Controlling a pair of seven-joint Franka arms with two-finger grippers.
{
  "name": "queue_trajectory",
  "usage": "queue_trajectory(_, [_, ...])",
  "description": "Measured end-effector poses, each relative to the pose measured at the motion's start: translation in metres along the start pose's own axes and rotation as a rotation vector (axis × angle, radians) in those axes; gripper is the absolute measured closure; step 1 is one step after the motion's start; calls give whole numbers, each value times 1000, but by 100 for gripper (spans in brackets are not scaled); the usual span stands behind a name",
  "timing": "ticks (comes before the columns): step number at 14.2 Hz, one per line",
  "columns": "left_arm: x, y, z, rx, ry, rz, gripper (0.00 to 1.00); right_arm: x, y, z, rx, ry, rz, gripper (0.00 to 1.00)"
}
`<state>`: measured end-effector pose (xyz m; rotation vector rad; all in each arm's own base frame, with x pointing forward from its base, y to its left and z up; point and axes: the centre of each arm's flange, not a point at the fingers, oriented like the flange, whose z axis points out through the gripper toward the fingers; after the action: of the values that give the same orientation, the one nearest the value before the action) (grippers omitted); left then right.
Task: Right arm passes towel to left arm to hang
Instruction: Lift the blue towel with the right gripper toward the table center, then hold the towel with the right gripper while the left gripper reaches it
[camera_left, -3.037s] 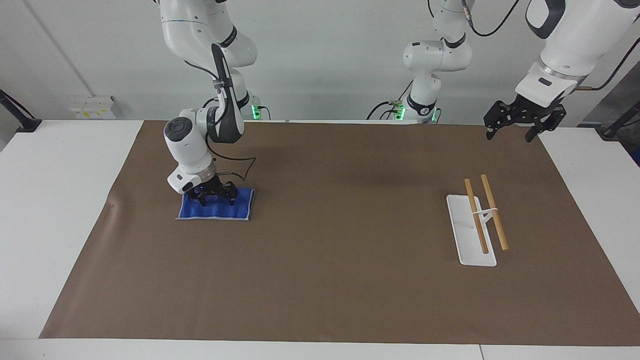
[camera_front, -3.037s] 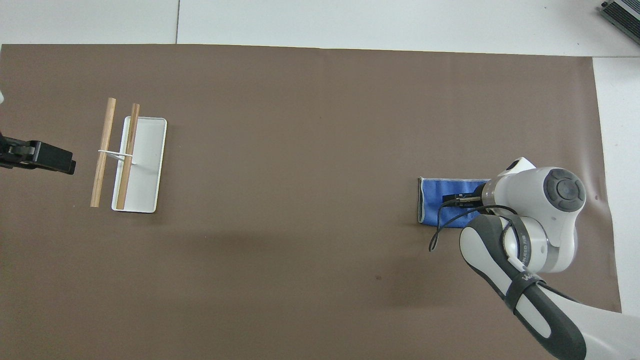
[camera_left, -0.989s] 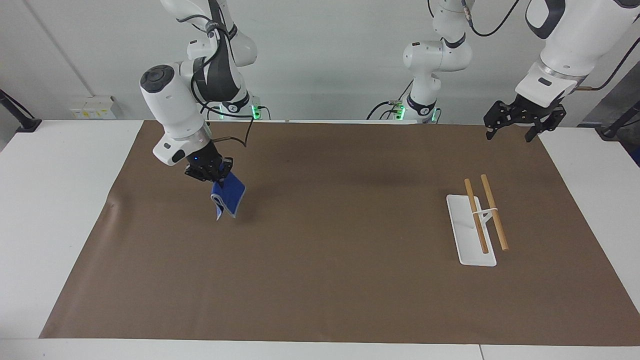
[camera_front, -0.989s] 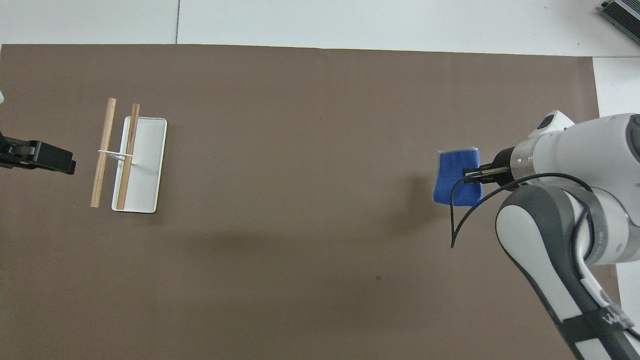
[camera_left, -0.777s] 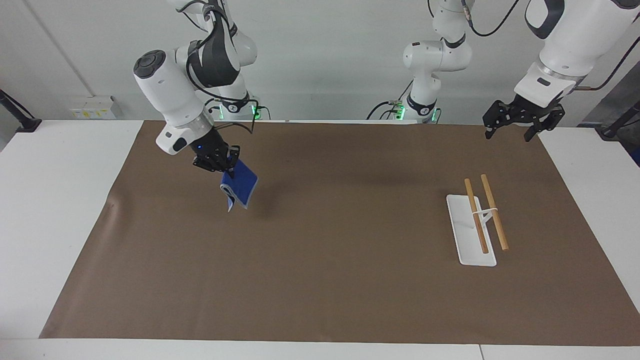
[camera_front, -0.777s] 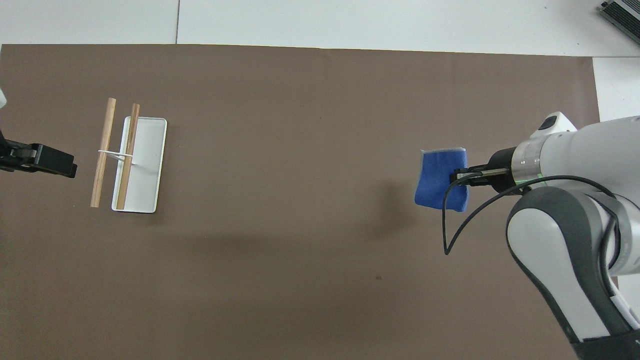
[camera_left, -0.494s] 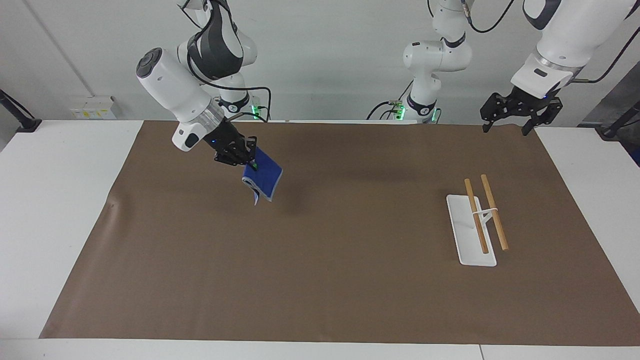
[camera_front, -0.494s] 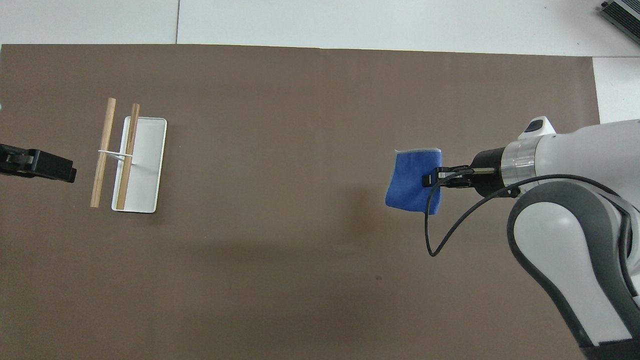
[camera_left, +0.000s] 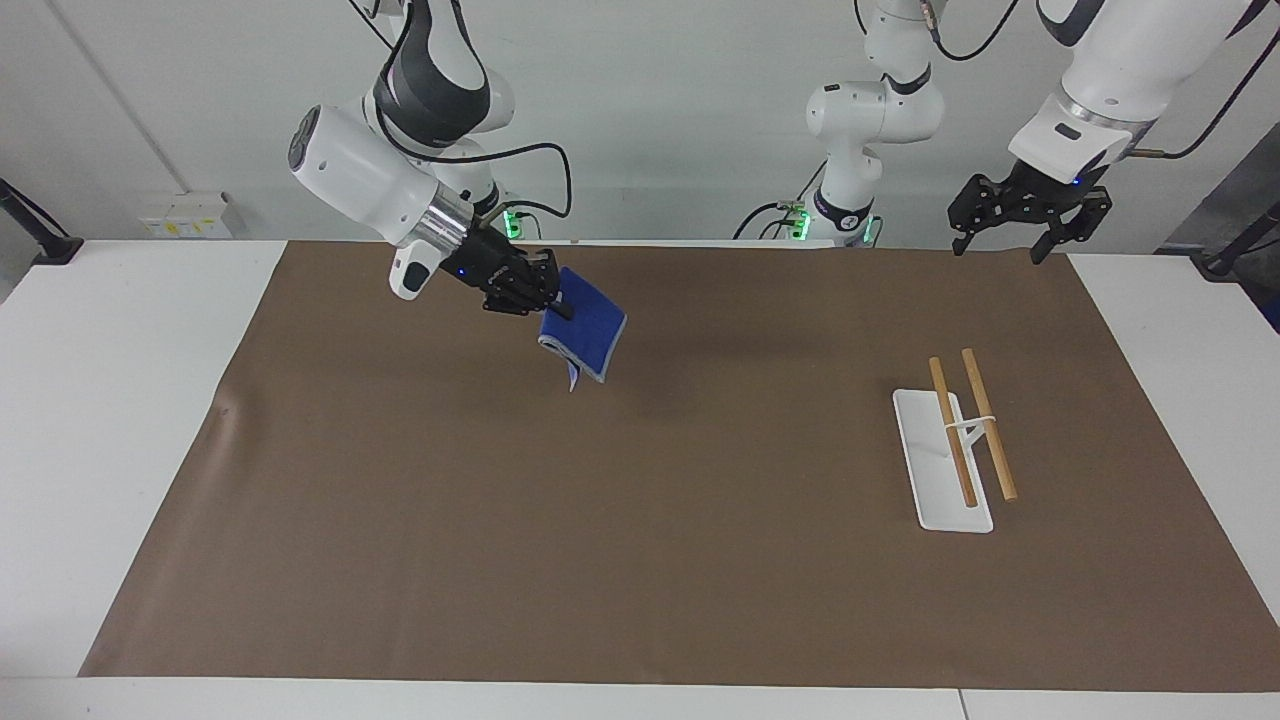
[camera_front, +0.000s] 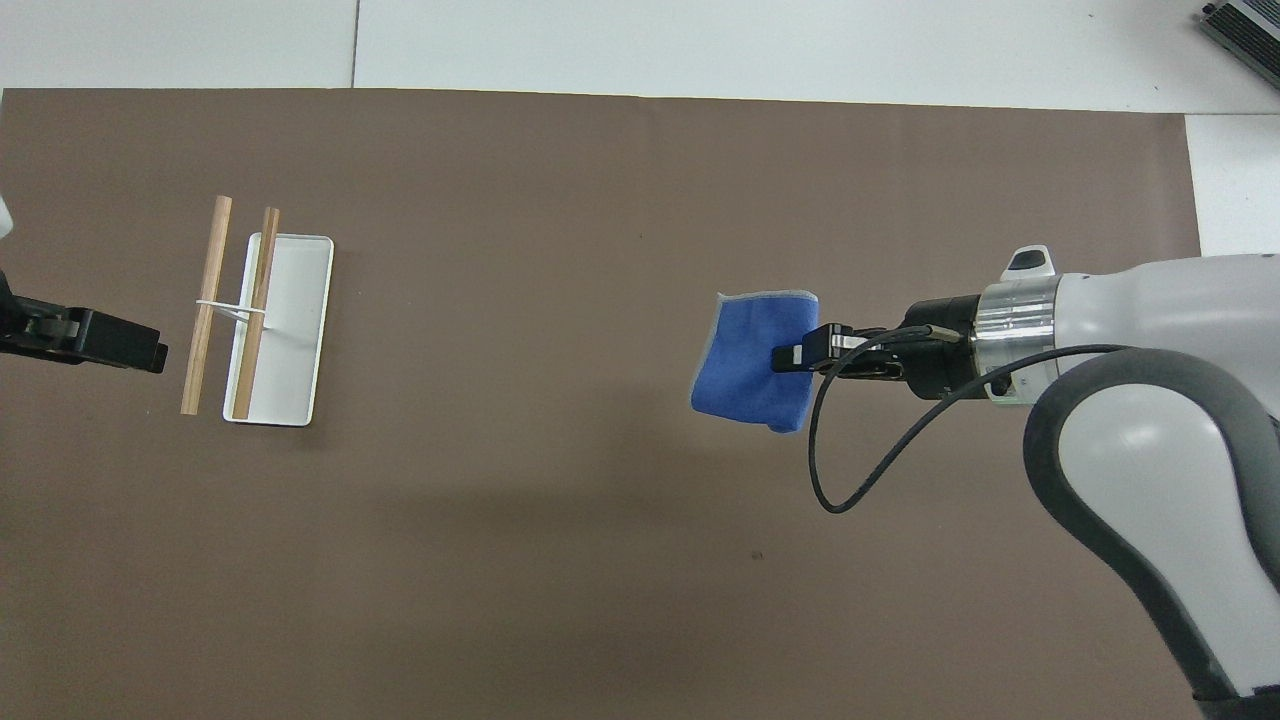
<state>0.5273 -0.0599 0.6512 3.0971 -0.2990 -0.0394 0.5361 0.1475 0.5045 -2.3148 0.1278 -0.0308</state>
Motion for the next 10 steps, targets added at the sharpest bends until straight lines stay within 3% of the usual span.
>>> queue_trajectory(6, [7,22,15,-173,36,-134,0,-4,9,19,239,2,51,96])
queue_trajectory(10, [8,85,36,-297,72,-332,0,-10,4,38,369,-5,97,96])
